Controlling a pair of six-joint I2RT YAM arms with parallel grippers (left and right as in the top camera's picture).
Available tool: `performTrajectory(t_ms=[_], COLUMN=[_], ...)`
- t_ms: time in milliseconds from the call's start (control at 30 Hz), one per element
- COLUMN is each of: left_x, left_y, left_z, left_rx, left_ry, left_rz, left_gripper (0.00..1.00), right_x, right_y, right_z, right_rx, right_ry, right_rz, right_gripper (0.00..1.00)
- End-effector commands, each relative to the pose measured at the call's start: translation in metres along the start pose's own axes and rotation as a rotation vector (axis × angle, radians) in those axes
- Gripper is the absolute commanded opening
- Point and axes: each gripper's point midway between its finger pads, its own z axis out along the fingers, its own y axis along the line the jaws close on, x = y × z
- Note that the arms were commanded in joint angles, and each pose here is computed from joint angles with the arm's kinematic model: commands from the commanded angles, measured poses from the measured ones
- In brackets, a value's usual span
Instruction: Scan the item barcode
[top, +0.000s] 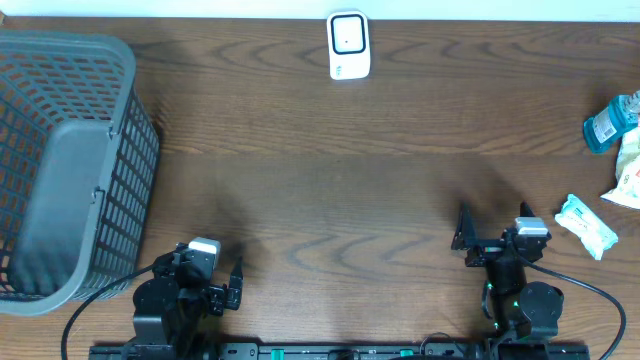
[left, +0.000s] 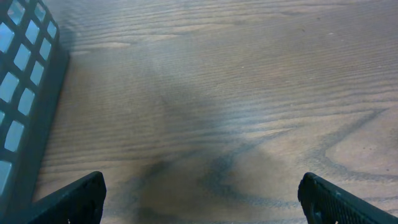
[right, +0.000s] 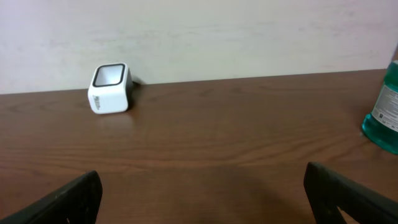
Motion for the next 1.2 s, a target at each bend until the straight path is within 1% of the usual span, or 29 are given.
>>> performTrajectory(t_ms=[0, 867, 933, 967, 1000, 1067, 1167], left_x=[-0.002, -0.001, -0.013, -0.025, -0.052, -0.076, -0.092], left_y=[-0.003, -0.001, 0.001, 0.002, 0.005, 0.007, 0.009], left_z=[-0.001, -0.001, -0.001, -0.002, -0.006, -0.013, -0.019], left_rx=[0.013, 0.003, -0.003, -0.01, -0.024, -0.034, -0.045], left_ry=[-0.008, -0.006, -0.054, -0.106, -0.215, -0.316, -0.386], left_rz=[-0.006, -0.006, 0.0, 0.008, 0.022, 0.036, 0.046], left_gripper=[0.99, 0.99, 0.99, 0.99, 0.99, 0.99, 0.99], right_x=[0.0, 0.001, 0.0, 0.001, 0.001, 0.001, 0.001], right_y=[0.001, 0.001, 0.001, 0.001, 0.001, 0.001, 0.001], right_z=[0.0, 0.0, 0.0, 0.0, 0.0, 0.0, 0.0], right_rx=[-0.005, -0.005, -0.005, -0.005, -0.005, -0.005, -0.005], right_ry=[0.0, 0.0, 0.0, 0.0, 0.0, 0.0, 0.0], right_rz=[-0.015, -0.015, -0.015, -0.015, -0.015, -0.015, -0.015], right_gripper=[0.99, 0.99, 0.99, 0.99, 0.99, 0.99, 0.99])
